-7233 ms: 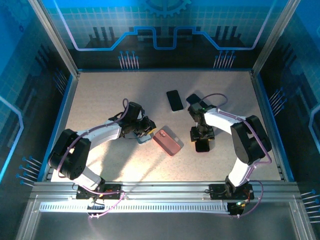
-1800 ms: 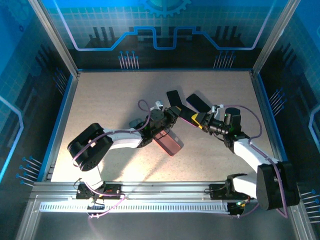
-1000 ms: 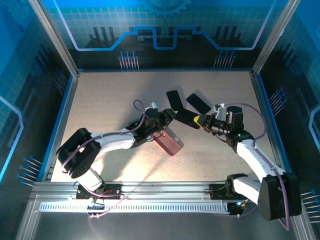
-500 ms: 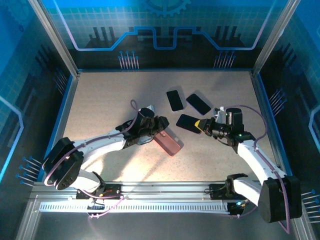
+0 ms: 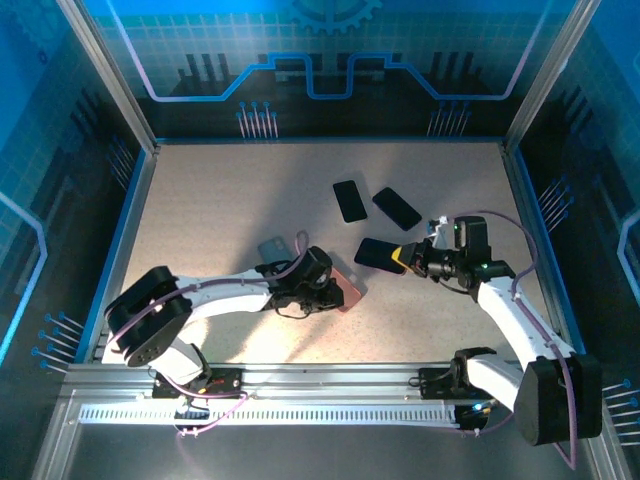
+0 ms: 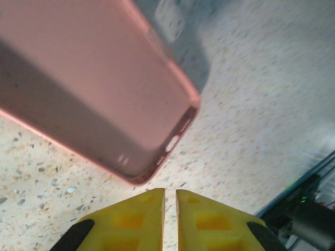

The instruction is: Put the phone into the phone case

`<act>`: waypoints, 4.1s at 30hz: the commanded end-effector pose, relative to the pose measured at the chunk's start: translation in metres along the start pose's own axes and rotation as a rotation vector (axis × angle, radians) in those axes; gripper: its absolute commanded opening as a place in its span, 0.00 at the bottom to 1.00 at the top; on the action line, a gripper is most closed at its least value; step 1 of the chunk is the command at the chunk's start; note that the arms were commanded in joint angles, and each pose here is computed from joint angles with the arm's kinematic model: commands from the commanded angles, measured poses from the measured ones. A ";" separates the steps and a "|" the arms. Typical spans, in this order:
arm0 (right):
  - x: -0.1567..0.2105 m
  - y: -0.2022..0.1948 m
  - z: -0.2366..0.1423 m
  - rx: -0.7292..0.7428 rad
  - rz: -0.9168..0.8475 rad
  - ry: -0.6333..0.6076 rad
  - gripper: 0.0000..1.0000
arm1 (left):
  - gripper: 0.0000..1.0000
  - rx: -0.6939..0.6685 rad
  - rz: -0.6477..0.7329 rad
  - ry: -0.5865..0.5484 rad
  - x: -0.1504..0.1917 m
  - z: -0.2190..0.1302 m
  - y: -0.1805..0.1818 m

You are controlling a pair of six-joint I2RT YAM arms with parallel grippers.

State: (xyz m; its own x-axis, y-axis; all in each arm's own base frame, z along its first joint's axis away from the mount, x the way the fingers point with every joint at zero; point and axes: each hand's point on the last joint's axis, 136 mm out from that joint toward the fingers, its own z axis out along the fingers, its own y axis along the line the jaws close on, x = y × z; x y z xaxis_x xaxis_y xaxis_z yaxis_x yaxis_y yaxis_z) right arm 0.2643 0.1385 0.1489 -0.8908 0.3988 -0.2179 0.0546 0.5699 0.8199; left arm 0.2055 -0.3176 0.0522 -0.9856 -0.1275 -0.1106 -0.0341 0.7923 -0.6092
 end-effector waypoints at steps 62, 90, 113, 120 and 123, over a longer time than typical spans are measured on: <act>0.053 0.026 0.049 -0.014 0.000 0.087 0.00 | 0.10 0.041 -0.215 -0.194 -0.087 -0.039 0.080; 0.048 0.033 0.105 -0.038 0.004 0.163 0.00 | 0.09 -0.047 -0.191 -0.135 -0.098 -0.013 0.097; 0.062 0.022 0.124 -0.020 0.019 0.225 0.00 | 0.08 -0.155 -0.147 -0.117 -0.091 -0.030 0.111; 0.065 0.018 0.125 -0.011 0.021 0.232 0.00 | 0.08 -0.142 -0.118 -0.141 -0.102 -0.040 0.097; 0.065 0.018 0.126 -0.012 0.023 0.234 0.00 | 0.08 -0.136 -0.108 -0.144 -0.106 -0.041 0.092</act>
State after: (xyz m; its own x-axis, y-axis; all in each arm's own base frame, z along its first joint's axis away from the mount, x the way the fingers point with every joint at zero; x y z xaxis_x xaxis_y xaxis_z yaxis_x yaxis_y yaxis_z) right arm 0.2622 0.2551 0.0745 -0.9647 0.2556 -0.0633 0.0988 0.5742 0.8127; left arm 0.2922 -0.2089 0.0260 -0.9420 -0.3090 -0.1311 -0.2002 0.8307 -0.5195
